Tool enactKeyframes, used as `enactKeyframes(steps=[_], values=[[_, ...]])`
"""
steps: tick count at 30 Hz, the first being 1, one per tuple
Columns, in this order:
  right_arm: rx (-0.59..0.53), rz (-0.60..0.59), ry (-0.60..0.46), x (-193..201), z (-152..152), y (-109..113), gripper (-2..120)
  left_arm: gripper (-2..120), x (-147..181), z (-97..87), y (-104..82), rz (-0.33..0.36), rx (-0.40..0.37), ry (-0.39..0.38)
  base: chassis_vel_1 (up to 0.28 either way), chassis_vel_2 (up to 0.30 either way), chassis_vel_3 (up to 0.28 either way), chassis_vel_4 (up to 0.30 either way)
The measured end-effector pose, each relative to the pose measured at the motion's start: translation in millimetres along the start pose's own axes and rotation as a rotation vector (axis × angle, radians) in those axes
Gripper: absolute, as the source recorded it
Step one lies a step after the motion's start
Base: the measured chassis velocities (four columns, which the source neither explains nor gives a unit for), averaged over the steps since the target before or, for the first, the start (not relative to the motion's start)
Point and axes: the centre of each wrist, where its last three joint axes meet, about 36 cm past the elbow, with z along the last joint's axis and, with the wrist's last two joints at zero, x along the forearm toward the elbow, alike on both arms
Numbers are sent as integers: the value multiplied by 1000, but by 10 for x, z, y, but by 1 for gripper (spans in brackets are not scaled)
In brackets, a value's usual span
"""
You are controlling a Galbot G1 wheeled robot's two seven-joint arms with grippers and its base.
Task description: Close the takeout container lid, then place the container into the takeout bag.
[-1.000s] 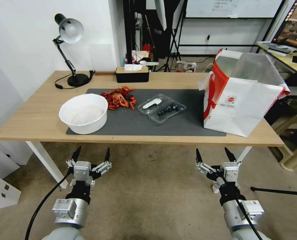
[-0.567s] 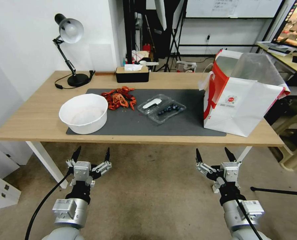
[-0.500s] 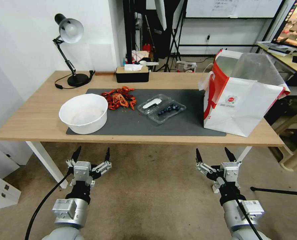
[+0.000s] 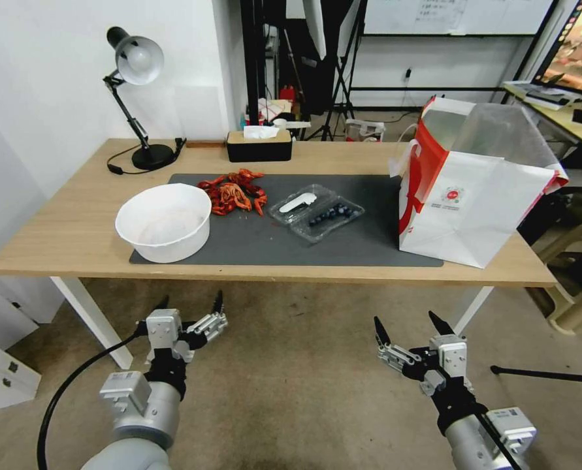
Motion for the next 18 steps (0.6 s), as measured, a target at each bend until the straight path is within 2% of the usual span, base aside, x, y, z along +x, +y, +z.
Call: enactKeyframes(steps=[2, 18], values=[[-1, 5, -7, -2, -1, 3, 100, 100, 7, 16, -45, 4, 32, 23, 0, 0, 0, 0], [5, -2, -30, -12, 20, -11, 100, 100, -34, 58, -23, -1, 29, -11, 0, 0, 0, 0]])
